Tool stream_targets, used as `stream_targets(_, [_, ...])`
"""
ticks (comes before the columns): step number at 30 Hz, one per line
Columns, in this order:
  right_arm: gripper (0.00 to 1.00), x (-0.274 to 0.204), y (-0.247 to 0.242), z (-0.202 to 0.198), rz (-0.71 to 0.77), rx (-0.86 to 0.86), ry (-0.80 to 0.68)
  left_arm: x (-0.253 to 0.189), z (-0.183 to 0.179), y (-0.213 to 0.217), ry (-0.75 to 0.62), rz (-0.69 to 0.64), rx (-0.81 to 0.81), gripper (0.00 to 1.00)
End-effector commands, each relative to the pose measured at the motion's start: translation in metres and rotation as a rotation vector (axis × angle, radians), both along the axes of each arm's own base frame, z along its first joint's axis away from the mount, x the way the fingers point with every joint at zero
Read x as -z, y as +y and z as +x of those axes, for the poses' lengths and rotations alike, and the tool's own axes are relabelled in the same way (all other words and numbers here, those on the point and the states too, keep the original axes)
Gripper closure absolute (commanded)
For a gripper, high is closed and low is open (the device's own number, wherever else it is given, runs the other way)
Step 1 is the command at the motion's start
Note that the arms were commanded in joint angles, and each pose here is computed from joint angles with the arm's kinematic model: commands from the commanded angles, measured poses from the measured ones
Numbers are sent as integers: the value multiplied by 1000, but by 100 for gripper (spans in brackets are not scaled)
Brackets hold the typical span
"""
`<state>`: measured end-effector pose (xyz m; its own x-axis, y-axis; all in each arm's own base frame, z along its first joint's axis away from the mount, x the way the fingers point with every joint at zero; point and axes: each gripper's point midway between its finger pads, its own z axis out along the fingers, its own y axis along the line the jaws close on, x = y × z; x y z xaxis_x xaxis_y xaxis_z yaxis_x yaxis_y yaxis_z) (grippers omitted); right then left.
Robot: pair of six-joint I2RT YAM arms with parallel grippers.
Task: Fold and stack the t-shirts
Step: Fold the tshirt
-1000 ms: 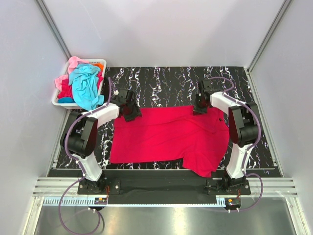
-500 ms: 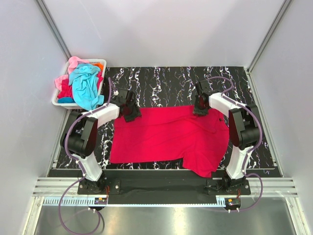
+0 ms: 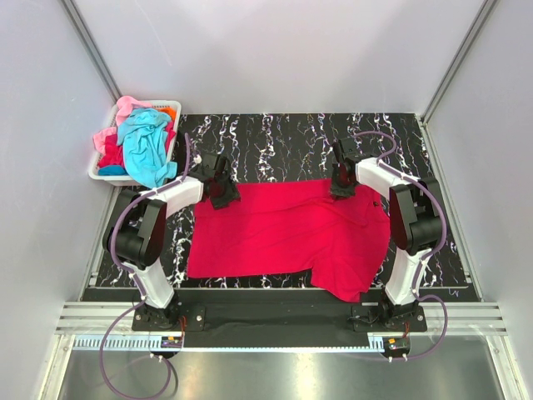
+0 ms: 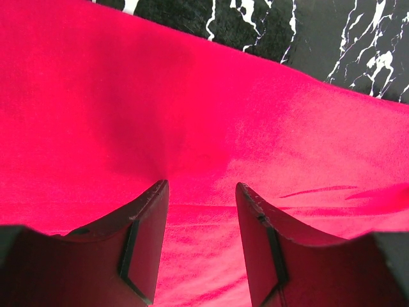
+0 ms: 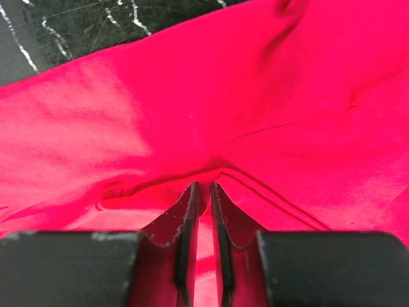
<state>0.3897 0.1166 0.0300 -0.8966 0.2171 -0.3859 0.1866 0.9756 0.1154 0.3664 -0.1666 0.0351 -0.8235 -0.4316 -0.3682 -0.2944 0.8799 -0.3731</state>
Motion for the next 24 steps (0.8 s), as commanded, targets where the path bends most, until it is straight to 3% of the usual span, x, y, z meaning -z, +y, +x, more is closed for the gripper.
stream_targets(1, [82,-16,13,6,51,-20,-44,-8,3,1,-40,13,8,49])
stream_targets(2, [83,-17,14,5,54,-22,-41,-8,3,1,-43,11,7,49])
stream_targets(3, [98,-16,14,5,58,-22,-42,-8,3,1,-40,12,7,50])
stream_targets(4, [100,-17,15,4,62,-22,-41,-9,3,1,-42,10,7,50])
stream_targets(12, [100,-37,25,-16,79,-30,-74,-8,0,3,-41,12,7,51])
stream_targets(24, [99,-40,56,-102,155,-79,-20,-9,-8,11,-51,35,-17,52])
